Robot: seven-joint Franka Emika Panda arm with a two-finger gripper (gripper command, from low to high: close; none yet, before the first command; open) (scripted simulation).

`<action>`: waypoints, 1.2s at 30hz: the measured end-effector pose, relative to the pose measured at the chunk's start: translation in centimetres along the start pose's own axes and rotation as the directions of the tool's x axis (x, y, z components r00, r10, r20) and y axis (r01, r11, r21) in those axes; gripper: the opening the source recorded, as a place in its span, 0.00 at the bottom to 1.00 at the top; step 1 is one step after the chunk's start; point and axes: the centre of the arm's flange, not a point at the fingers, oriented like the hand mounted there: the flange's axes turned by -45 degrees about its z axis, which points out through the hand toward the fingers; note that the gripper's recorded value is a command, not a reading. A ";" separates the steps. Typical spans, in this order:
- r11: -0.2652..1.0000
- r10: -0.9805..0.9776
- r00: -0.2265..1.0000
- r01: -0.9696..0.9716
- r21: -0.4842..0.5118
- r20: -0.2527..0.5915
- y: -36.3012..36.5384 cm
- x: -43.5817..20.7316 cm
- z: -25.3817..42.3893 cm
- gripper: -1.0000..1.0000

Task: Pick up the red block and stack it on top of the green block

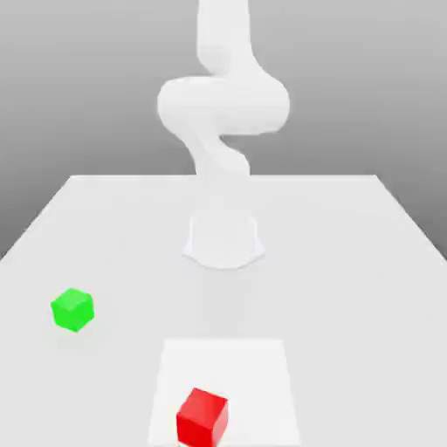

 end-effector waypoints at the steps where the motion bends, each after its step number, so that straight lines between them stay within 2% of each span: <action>1: 0.999 -0.033 0.999 0.033 0.022 0.026 0.3 -0.1 1.9 0.50; 8: 0.958 -0.257 0.952 0.229 0.172 0.166 1.1 -2.2 14.3 0.50; 16: 0.847 -0.506 0.822 0.415 0.333 0.263 1.0 -8.0 26.8 0.50; 23: 0.701 -0.702 0.643 0.545 0.460 0.307 1.0 -15.0 35.3 0.50; 30: 0.519 -0.854 0.408 0.637 0.570 0.323 2.3 -22.5 41.0 0.50; 35: 0.483 -0.876 0.361 0.650 0.587 0.320 2.6 -26.7 45.3 0.50; 36: 0.483 -0.876 0.361 0.649 0.588 0.321 2.6 -27.6 46.1 0.00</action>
